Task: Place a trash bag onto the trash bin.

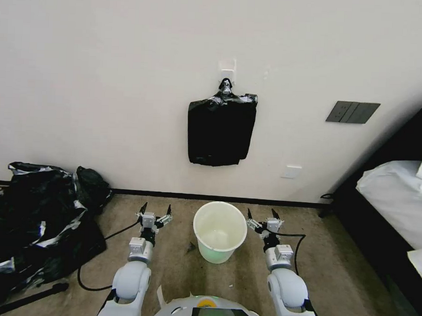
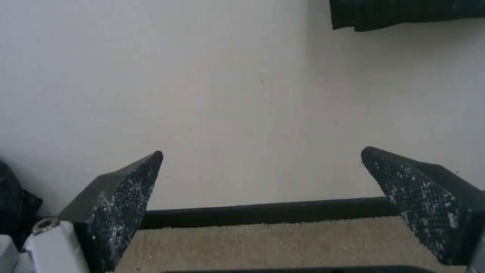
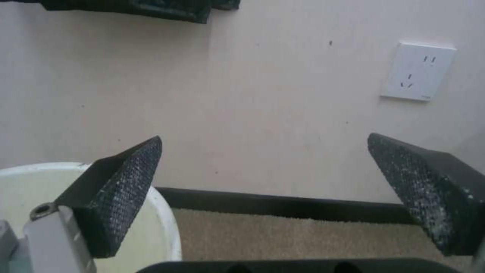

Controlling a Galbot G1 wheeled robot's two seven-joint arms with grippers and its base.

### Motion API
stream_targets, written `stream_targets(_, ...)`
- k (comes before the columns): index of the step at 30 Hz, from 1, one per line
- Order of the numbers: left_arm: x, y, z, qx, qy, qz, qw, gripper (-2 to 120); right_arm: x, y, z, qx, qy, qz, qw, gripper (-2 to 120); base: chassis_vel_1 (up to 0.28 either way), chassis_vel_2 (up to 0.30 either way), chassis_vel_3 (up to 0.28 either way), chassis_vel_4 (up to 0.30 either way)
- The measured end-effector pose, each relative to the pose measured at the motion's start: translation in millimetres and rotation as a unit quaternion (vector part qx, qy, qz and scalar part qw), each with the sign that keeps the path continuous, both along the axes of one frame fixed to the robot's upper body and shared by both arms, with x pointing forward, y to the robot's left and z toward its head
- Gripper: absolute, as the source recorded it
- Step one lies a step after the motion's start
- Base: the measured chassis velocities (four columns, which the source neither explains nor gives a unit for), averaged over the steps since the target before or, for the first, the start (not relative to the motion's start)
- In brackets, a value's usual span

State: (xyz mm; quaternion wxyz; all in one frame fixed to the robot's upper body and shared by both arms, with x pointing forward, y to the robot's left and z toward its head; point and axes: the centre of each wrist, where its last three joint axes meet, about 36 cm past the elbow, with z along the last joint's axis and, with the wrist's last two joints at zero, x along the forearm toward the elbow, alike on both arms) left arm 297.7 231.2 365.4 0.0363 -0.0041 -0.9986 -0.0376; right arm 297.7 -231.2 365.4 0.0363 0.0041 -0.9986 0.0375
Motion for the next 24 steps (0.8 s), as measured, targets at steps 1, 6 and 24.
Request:
stream_targets(1, 0.0, 0.0, 0.0, 0.0, 0.0, 0.0, 1.0, 100, 0.0, 0.0, 0.0, 0.0, 0.0, 0.0, 1.0, 100, 0.0, 0.0, 0.0, 0.0)
stream_targets(6, 0.0, 0.0, 0.0, 0.0, 0.0, 0.0, 1.0, 100, 0.0, 0.0, 0.0, 0.0, 0.0, 0.0, 1.0, 100, 0.0, 0.0, 0.0, 0.0)
stream_targets(24, 0.0, 0.0, 0.0, 0.0, 0.0, 0.0, 1.0, 100, 0.0, 0.0, 0.0, 0.0, 0.0, 0.0, 1.0, 100, 0.0, 0.0, 0.0, 0.0)
